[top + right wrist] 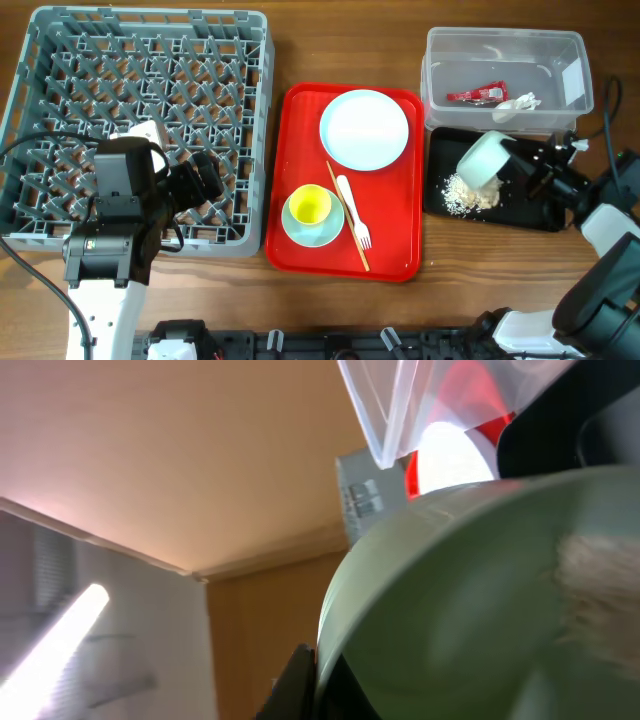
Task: Sort waste into correct bins and load items into the dishwasher rack
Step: 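Tip the green bowl over the black tray to dump the rice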
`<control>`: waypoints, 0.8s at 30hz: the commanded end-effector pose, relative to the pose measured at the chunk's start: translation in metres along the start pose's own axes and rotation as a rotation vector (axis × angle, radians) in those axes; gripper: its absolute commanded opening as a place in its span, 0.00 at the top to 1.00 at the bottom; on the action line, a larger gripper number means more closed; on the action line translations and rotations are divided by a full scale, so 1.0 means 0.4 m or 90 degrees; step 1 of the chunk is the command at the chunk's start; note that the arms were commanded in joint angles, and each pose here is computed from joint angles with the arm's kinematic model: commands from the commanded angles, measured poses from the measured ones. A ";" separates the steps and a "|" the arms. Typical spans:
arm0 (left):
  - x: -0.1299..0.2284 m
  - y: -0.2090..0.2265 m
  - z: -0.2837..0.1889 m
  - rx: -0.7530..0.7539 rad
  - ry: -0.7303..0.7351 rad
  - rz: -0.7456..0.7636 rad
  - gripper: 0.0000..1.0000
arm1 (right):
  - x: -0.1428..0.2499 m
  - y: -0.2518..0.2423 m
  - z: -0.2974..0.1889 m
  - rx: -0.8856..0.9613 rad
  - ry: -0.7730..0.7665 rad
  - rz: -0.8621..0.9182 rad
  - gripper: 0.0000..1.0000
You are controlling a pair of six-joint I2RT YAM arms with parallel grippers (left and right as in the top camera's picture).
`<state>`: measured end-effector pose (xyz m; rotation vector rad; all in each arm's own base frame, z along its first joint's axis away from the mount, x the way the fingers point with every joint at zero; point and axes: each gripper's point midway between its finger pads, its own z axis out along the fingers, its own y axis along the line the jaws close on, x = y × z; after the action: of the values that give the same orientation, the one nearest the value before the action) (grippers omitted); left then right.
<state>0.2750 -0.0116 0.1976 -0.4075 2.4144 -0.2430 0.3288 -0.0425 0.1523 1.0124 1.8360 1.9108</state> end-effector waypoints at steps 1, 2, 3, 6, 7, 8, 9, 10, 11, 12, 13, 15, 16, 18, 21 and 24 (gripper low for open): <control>-0.019 -0.002 -0.010 -0.002 -0.015 -0.004 0.00 | 0.015 0.028 -0.027 -0.042 0.035 0.052 0.96; -0.019 -0.002 -0.010 -0.002 -0.015 -0.004 0.00 | 0.011 0.029 -0.030 -0.043 0.031 0.055 0.96; -0.019 -0.002 -0.010 -0.002 -0.015 -0.004 0.00 | 0.009 0.031 -0.031 -0.042 0.029 0.050 0.96; -0.019 -0.002 -0.010 -0.002 -0.015 -0.004 0.00 | 0.006 0.034 -0.026 -0.038 0.029 0.033 0.96; -0.019 -0.002 -0.010 -0.002 -0.015 -0.004 0.00 | 0.006 0.034 -0.023 -0.038 0.030 0.027 0.96; -0.020 -0.002 -0.010 -0.002 -0.015 -0.004 0.00 | 0.009 0.035 -0.020 -0.037 0.034 0.019 0.96; -0.020 -0.002 -0.010 -0.002 -0.015 -0.004 0.00 | 0.011 0.035 -0.016 -0.036 0.037 0.015 0.96; -0.020 -0.002 -0.010 -0.002 -0.015 -0.004 0.00 | 0.013 0.035 -0.013 -0.036 0.040 0.015 0.96; -0.020 -0.002 -0.010 -0.002 -0.015 -0.004 0.00 | 0.014 0.035 -0.012 -0.035 0.041 0.015 0.96; -0.019 -0.002 -0.010 -0.002 -0.015 -0.004 0.00 | 0.016 0.034 -0.009 -0.034 0.044 0.016 0.96; -0.019 -0.002 -0.010 -0.002 -0.015 -0.004 0.00 | 0.016 0.034 -0.008 -0.034 0.044 0.017 0.96; -0.019 -0.002 -0.010 -0.002 -0.015 -0.004 0.00 | 0.016 0.034 -0.008 -0.034 0.044 0.020 0.96; -0.019 -0.002 -0.010 -0.002 -0.015 -0.004 0.00 | 0.016 0.034 -0.008 -0.034 0.044 0.021 0.96; -0.020 -0.002 -0.010 -0.002 -0.015 -0.004 0.00 | 0.006 0.028 -0.007 -0.026 0.028 0.020 0.96; -0.019 -0.002 -0.010 -0.002 -0.015 -0.004 0.00 | -0.014 0.016 -0.006 -0.010 -0.001 0.048 0.96; -0.019 -0.002 -0.010 -0.002 -0.015 -0.004 0.00 | -0.018 0.017 -0.006 -0.008 -0.005 0.049 0.96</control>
<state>0.2750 -0.0116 0.1975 -0.4075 2.4147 -0.2429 0.3308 -0.0487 0.1612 1.0593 1.8033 1.9624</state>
